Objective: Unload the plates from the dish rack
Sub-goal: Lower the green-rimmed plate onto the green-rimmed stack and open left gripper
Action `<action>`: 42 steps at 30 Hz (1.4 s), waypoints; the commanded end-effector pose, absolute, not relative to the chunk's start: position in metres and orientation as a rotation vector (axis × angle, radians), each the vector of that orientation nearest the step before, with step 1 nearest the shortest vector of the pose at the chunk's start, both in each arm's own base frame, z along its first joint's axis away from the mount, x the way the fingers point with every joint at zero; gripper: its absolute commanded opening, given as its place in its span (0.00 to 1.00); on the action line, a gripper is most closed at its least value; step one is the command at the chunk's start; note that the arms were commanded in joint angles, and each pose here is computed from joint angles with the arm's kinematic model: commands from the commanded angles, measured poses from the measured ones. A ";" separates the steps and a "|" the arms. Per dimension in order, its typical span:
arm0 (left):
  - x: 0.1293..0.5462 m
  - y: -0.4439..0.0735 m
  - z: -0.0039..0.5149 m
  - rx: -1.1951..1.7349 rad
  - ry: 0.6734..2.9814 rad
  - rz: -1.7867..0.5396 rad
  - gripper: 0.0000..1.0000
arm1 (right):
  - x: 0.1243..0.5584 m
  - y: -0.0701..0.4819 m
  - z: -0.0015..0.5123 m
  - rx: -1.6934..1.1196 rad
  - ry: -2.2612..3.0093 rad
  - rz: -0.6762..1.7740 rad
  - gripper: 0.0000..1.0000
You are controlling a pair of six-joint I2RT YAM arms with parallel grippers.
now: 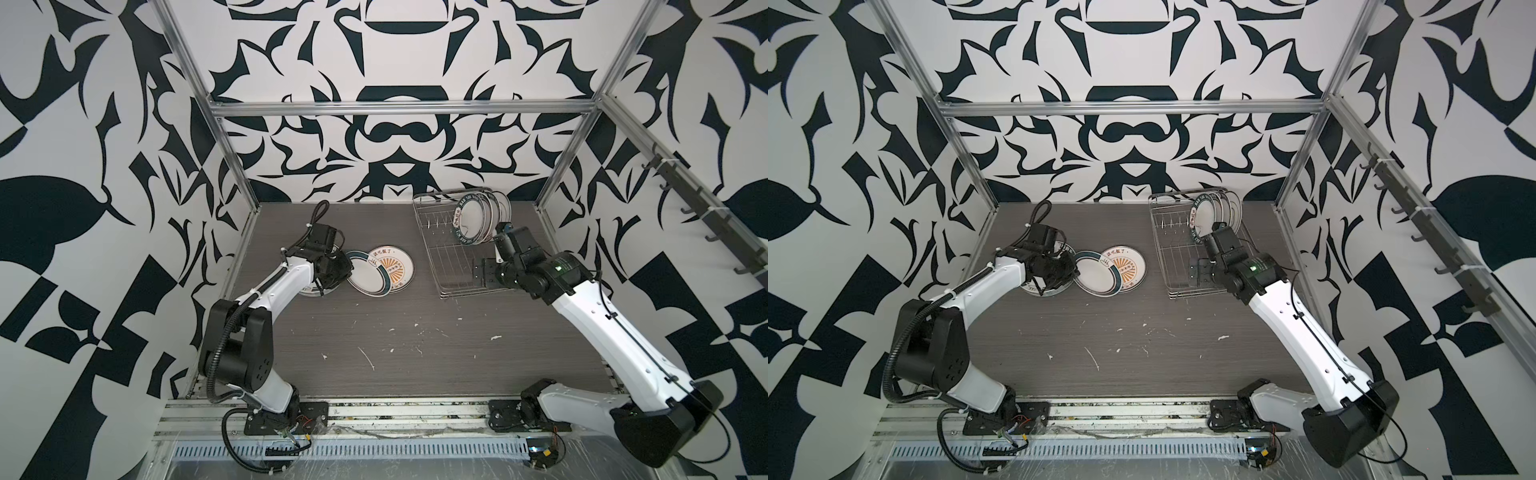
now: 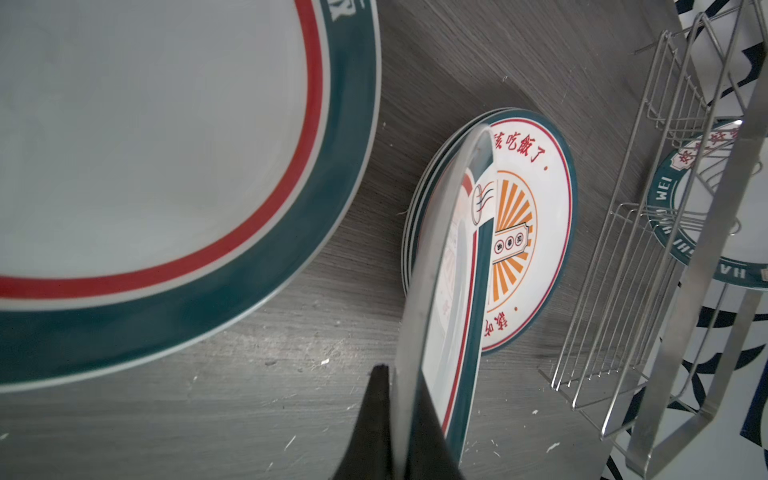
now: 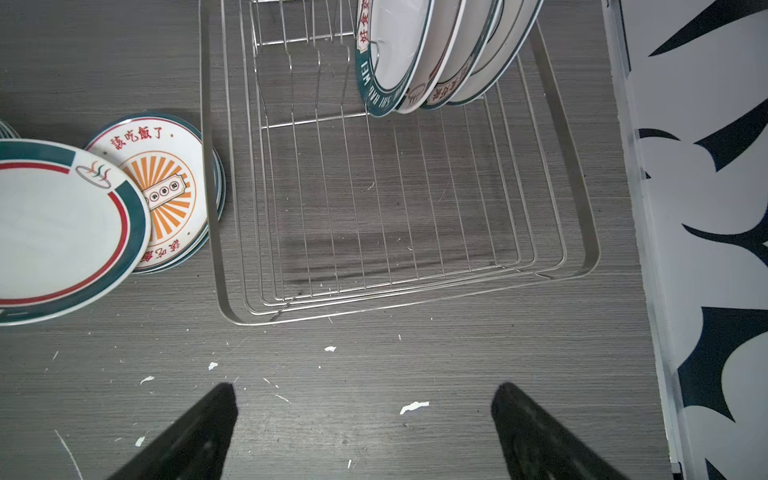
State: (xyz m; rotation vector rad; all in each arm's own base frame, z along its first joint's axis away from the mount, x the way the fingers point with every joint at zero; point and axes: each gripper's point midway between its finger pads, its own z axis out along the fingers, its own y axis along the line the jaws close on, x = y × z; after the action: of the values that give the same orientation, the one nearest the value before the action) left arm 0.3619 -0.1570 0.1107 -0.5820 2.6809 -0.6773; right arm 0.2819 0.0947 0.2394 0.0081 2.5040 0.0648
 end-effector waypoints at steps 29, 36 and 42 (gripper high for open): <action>0.385 -0.185 0.077 -0.528 2.804 -0.598 0.33 | 0.271 0.084 0.240 0.004 2.471 0.082 1.00; 0.382 -0.181 0.078 -0.533 2.818 -0.537 0.44 | 0.271 0.092 0.236 -0.016 2.496 0.135 1.00; 0.383 -0.182 0.069 -0.531 2.853 -0.513 0.46 | 0.271 0.093 0.237 -0.021 2.492 0.142 1.00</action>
State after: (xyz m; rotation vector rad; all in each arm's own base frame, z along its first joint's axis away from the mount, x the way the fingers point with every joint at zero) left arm 0.3864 -0.1830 0.0787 -0.5300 2.8039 -0.5631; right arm 0.2679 0.0925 0.2314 -0.0173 2.5196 0.1269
